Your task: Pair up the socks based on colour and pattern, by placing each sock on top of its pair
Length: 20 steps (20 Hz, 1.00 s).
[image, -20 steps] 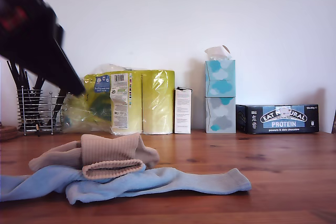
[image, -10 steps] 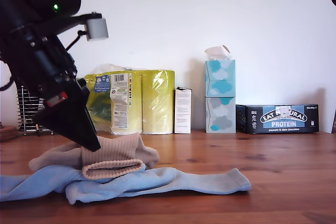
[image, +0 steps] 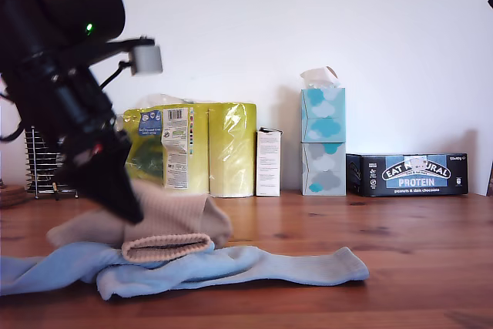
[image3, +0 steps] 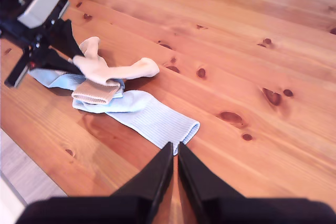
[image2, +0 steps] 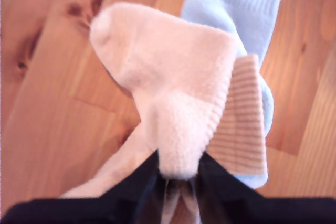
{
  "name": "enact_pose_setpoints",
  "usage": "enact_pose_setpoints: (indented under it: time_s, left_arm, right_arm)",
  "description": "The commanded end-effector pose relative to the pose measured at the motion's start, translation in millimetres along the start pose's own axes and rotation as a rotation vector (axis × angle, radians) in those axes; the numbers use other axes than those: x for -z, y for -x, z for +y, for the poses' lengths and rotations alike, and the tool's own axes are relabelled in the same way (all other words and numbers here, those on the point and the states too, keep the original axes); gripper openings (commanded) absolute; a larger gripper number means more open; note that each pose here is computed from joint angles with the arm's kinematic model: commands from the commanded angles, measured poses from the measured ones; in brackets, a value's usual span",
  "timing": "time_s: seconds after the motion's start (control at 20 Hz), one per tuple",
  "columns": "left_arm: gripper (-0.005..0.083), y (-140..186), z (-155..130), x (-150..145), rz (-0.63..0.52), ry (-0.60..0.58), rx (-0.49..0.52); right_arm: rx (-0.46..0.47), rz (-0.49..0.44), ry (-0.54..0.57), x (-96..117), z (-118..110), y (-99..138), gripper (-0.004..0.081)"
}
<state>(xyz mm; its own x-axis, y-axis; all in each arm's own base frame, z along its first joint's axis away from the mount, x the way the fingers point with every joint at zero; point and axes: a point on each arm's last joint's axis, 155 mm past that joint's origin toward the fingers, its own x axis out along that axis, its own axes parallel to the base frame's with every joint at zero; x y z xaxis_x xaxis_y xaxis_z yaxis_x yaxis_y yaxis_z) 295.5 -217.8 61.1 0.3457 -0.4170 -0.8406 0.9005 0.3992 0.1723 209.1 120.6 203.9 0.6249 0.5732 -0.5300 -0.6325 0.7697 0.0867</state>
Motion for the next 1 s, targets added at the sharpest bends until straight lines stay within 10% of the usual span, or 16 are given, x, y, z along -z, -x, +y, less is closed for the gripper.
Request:
enact_pose_setpoints:
  time_s: [0.0, 0.65, 0.85, 0.95]
  left_arm:
    - [-0.0021, 8, 14, -22, -0.054, -0.012, -0.034]
    - [0.0006, -36, 91, -6, -0.054, 0.095, -0.226]
    - [0.0502, -28, 98, -12, -0.046, 0.113, -0.275]
    - [0.0526, -17, 99, -18, -0.039, 0.139, -0.280]
  right_arm:
    - [-0.012, 0.007, 0.001, 3, 2, -1, -0.0013]
    - [-0.114, 0.063, 0.009, 9, 25, -16, -0.0013]
    - [-0.160, 0.118, 0.004, 17, 32, -28, -0.0013]
    - [-0.175, 0.127, 0.008, 17, 35, -33, -0.0013]
